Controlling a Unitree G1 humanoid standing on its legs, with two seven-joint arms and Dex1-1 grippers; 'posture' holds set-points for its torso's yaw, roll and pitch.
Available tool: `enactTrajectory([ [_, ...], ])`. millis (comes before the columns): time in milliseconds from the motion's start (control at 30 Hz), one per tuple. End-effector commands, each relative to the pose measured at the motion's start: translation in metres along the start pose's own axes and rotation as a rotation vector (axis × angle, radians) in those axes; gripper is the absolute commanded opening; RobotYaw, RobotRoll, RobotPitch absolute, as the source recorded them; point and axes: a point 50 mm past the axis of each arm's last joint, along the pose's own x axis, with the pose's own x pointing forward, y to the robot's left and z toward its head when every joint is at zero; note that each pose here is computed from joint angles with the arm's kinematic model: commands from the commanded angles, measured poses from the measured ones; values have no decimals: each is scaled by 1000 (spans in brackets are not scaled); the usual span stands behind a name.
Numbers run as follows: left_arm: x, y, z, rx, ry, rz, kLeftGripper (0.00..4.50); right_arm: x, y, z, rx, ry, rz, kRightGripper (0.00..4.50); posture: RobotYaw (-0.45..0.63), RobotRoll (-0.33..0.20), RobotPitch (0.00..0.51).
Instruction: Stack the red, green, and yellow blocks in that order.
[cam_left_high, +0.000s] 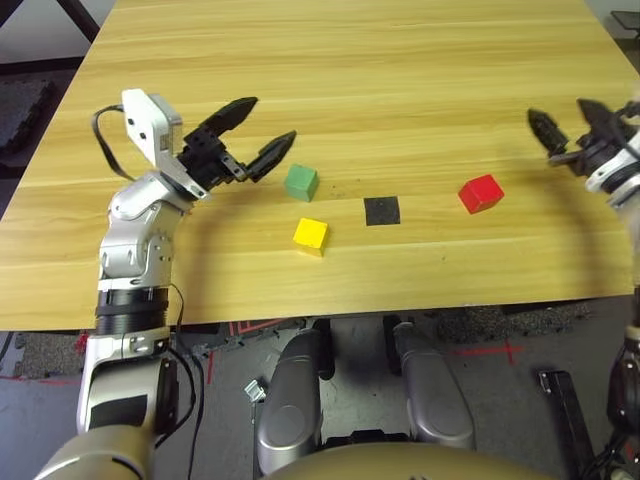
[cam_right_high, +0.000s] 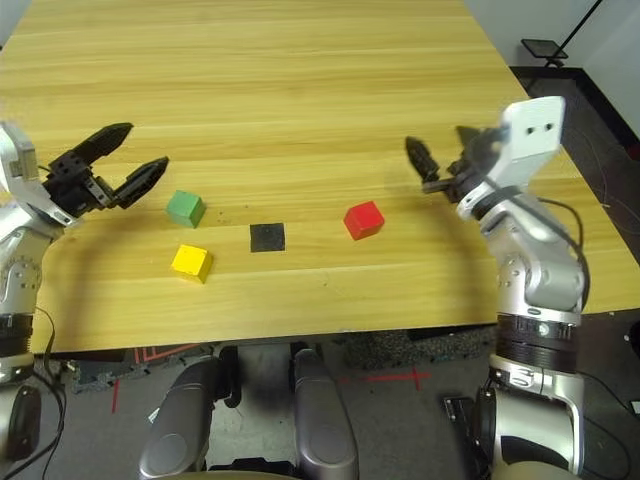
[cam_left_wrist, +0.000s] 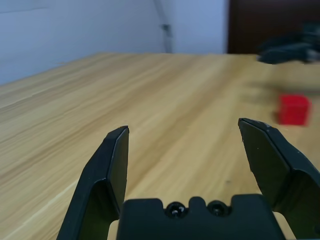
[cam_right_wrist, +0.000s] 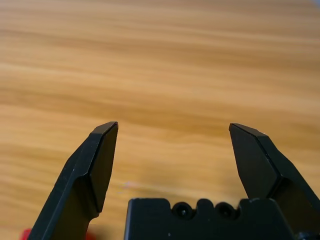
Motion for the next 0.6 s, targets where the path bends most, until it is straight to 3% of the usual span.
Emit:
enactTrajectory([
  [33,8,-3,-8,15,37,-111,4459,-1,26,-11,23,73,81,4500,166,-27,300],
  [233,13,-9,-15,44,53,-226,4459,-3,45,-11,27,101,166,4500,148,-34,292],
  [600,6,-16,-25,24,70,-234,4459,-17,62,-20,4,185,235,4500,163,-46,297],
])
